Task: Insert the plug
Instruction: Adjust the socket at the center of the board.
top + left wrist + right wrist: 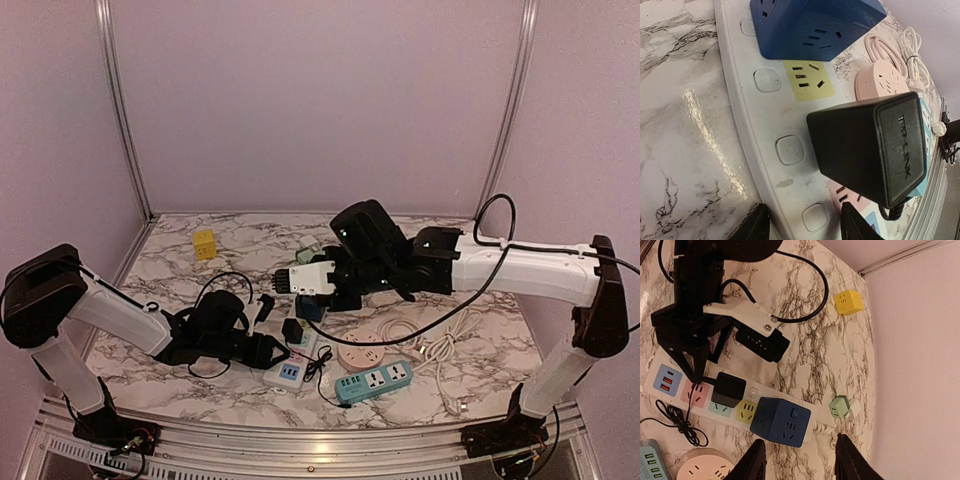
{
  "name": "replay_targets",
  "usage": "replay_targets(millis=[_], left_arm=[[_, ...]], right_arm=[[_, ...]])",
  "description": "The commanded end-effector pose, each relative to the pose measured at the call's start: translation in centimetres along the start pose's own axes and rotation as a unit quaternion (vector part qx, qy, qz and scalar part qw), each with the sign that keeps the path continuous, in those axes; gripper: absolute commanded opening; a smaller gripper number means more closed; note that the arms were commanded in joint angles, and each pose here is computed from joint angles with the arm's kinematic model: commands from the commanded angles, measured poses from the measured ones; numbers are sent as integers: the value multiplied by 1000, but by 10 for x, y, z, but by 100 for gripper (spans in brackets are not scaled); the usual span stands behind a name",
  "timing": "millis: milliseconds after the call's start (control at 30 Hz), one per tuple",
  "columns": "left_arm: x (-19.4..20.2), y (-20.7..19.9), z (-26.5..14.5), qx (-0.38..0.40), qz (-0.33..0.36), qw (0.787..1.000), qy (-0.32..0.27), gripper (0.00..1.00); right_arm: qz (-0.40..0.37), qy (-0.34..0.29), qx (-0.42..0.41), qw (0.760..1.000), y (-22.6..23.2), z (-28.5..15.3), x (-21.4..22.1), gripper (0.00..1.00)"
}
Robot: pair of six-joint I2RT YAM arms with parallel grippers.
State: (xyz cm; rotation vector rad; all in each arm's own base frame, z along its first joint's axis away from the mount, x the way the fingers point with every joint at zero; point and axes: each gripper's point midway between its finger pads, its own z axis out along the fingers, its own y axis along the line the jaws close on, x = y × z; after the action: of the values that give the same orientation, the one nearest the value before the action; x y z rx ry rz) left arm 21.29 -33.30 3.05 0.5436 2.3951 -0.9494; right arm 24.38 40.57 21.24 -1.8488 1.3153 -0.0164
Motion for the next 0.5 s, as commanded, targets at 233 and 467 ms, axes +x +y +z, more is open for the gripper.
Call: replay_targets(millis=[233,467], left_arm=[[5,-2,-3,-10,18,1000,23,49],[-2,-6,-5,-9,21,1000,15,51]], right_arm=[[302,-78,166,935,-69,-35,-9,65],[435,-76,180,879,-76,-20,-1,57]])
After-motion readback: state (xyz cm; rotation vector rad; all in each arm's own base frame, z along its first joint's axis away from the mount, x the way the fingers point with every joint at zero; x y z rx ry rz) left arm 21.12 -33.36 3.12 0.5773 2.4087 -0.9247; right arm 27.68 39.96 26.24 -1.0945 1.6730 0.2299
